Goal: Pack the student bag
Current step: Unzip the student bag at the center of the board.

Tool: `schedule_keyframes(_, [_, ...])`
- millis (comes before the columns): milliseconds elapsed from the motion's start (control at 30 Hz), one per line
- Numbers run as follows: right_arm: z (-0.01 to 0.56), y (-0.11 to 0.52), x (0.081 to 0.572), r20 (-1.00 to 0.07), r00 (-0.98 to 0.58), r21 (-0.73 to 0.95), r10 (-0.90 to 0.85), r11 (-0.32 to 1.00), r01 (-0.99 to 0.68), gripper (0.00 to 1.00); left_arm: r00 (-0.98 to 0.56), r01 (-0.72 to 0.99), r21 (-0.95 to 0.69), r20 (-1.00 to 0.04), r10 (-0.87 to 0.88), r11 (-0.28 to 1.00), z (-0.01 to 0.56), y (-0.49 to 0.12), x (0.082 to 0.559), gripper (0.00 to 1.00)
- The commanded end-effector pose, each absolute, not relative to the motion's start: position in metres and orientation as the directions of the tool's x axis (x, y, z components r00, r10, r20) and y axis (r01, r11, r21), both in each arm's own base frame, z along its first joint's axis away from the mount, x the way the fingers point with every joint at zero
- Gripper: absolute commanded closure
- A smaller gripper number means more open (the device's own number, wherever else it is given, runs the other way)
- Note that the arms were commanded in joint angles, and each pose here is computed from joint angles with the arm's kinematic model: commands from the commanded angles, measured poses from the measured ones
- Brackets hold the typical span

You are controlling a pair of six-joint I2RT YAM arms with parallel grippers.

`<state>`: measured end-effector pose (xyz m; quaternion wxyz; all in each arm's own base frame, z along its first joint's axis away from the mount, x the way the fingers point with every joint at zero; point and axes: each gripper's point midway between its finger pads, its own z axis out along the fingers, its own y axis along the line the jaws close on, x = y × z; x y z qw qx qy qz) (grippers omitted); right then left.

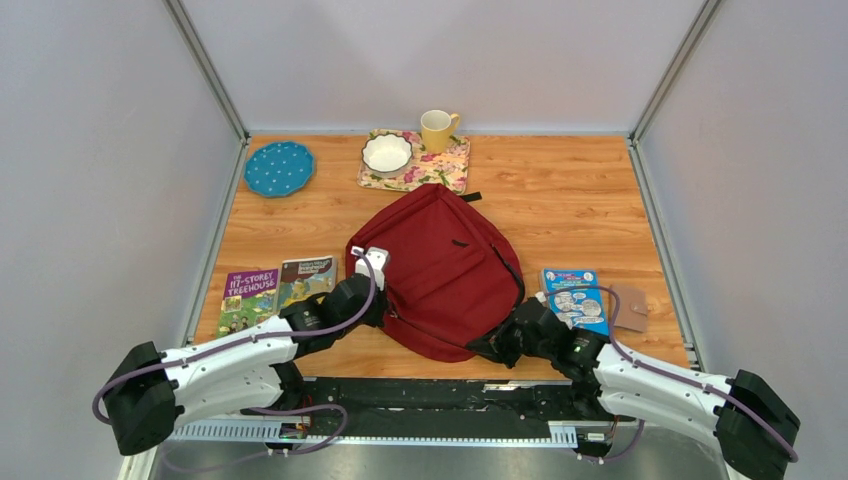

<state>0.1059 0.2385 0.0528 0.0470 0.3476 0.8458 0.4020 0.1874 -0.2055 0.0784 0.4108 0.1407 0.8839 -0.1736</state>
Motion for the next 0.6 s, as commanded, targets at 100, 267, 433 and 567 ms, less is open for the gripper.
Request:
schedule_keyframes(100, [0.046,0.236,0.100,0.128,-0.812,0.718,0.569,0.512,0.472,1.00,-0.613,0.400,-0.127,-0.773,0.162,0.908,0.081,-0.195,0.208,1.00])
schedule_keyframes(267, [0.082,0.259,0.112,0.055,-0.859,0.783,0.510,0.511,0.354,0.96,-0.632,0.378,-0.152,-0.763,0.135,0.913,0.090,-0.197,0.208,0.83])
schedule_keyframes(433, [0.107,0.290,0.111,-0.050,-0.931,0.805,0.361,0.567,0.176,0.48,-0.620,0.332,-0.153,-0.779,0.093,0.931,0.120,-0.189,0.210,0.36])
schedule_keyframes(567, [0.114,0.315,0.099,-0.123,-0.977,0.761,0.175,0.648,0.020,0.38,-0.603,0.249,-0.097,-0.794,0.076,0.963,0.139,-0.158,0.207,0.29])
